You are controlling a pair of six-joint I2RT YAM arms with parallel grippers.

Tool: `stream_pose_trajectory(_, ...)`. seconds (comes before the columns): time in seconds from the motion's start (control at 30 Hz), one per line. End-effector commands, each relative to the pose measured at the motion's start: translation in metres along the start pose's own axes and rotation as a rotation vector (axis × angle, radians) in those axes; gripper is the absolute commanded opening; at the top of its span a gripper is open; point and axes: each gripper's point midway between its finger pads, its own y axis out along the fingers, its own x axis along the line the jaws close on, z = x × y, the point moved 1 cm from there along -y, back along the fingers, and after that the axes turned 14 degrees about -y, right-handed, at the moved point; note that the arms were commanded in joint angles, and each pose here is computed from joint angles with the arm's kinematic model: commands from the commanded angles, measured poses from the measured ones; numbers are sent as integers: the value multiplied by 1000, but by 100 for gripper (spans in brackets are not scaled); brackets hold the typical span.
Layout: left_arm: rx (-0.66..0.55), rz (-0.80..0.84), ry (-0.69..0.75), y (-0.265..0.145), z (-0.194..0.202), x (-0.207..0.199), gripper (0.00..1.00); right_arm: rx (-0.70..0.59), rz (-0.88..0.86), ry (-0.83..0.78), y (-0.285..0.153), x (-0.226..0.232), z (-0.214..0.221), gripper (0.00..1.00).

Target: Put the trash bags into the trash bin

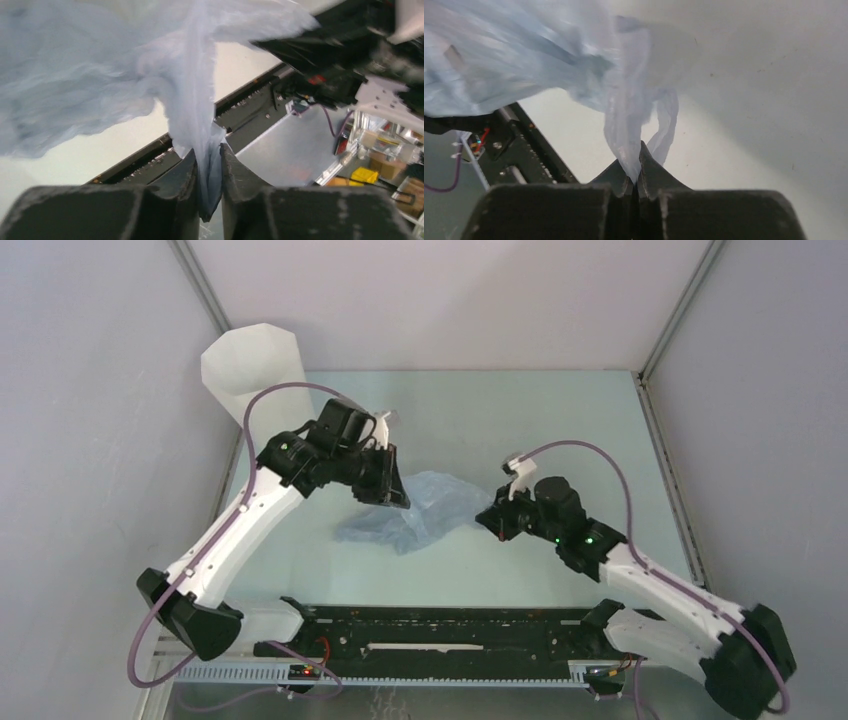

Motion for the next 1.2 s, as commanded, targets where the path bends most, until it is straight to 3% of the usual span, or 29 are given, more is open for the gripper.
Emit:
stream_pose_trajectory(0.0, -127, -113, 12, -7, -31, 9, 38, -68, 45, 131, -41, 7, -34, 0)
stream_pose_trajectory(0.1, -197, -134, -6, -12, -36, 10, 77, -57, 65, 243, -56, 10, -42, 0)
stream_pose_trajectory(0.17, -236, -83, -5, -13, -34, 1, 90, -25, 75, 284, -60, 11, -40, 0)
stream_pose_trajectory(0.23, -267, -19, -10, -12, -29, -8, 95, -12, 78, 303, -63, 12, -41, 0)
stream_pose_trajectory(0.37, -325, 111, -38, -9, -16, -28, 100, 9, 95, 338, -69, 10, -44, 0)
stream_pose_trajectory(0.47, -433, 240, -34, -20, -11, -49, 100, 54, 108, 400, -72, 9, -47, 0)
stream_pose_trajectory(0.6, -552, 193, -123, -30, -7, -28, 100, 63, 120, 468, -76, 11, -53, 0)
stream_pose_trajectory(0.87, -541, 207, -3, -19, 24, -51, 99, 112, 260, 799, -80, -4, -61, 0)
stream_pose_trajectory(1.03, -489, 259, 156, -7, 44, -80, 100, 88, 306, 1127, -83, -10, -90, 0)
stream_pose_trajectory(1.17, -493, 292, 215, -1, 55, -89, 100, 71, 331, 1296, -87, -9, -111, 0)
